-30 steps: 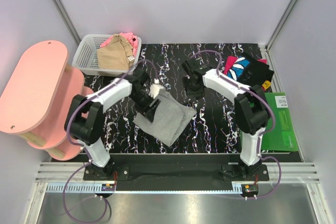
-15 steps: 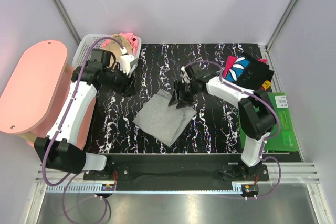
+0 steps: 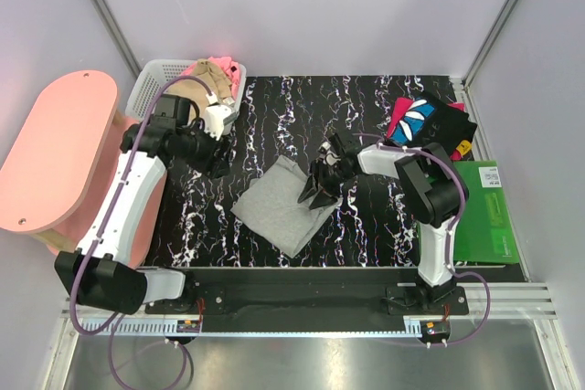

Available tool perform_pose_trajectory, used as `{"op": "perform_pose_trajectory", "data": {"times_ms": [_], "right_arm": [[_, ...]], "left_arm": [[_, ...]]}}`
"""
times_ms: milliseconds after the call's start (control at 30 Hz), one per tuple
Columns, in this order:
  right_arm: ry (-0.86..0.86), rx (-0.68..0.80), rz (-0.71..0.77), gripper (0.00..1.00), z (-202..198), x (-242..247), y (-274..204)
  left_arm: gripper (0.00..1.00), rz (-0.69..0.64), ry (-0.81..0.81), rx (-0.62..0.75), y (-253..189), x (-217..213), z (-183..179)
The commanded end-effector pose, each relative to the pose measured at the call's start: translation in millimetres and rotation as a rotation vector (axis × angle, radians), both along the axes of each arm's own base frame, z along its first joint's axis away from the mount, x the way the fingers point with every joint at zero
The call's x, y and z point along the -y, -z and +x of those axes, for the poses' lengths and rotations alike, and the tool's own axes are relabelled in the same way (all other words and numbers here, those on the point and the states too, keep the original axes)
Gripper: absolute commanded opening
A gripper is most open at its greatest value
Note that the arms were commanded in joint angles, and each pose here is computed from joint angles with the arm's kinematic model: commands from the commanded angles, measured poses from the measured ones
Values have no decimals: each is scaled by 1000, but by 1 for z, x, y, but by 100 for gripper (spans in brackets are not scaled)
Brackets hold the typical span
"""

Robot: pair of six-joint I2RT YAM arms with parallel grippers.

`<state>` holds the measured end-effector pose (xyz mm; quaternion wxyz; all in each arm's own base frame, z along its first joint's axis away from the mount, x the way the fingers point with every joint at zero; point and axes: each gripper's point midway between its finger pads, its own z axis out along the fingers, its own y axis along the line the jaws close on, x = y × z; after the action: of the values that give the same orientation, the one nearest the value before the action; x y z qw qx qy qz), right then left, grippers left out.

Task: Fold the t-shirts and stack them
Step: Smooth out wrinkles on the folded tshirt

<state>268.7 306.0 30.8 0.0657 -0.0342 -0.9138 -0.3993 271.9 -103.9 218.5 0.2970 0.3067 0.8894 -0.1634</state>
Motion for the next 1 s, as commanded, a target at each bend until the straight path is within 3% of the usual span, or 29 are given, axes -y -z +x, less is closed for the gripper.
{"op": "perform_pose_trajectory", "data": {"times_ms": [0, 133, 233, 533, 767, 833, 967], "right_arm": [[26, 174, -13, 57, 11, 4, -56], [29, 319, 99, 58, 30, -14, -138], [-19, 329, 127, 58, 36, -35, -148], [-174, 143, 135, 58, 37, -97, -62], [-174, 56, 70, 59, 42, -90, -3], [-184, 92, 26, 63, 40, -83, -4], [-193, 291, -32, 81, 55, -60, -62]], "left_arm": [[64, 31, -34, 90, -19, -11, 4], [65, 26, -58, 119, -28, -17, 5], [65, 22, -66, 97, -22, -17, 3], [66, 40, -77, 117, -21, -22, -7], [66, 41, -62, 107, -15, -22, -13], [66, 42, -62, 100, -14, -22, -15], [66, 56, -53, 103, -12, -24, -16]]}}
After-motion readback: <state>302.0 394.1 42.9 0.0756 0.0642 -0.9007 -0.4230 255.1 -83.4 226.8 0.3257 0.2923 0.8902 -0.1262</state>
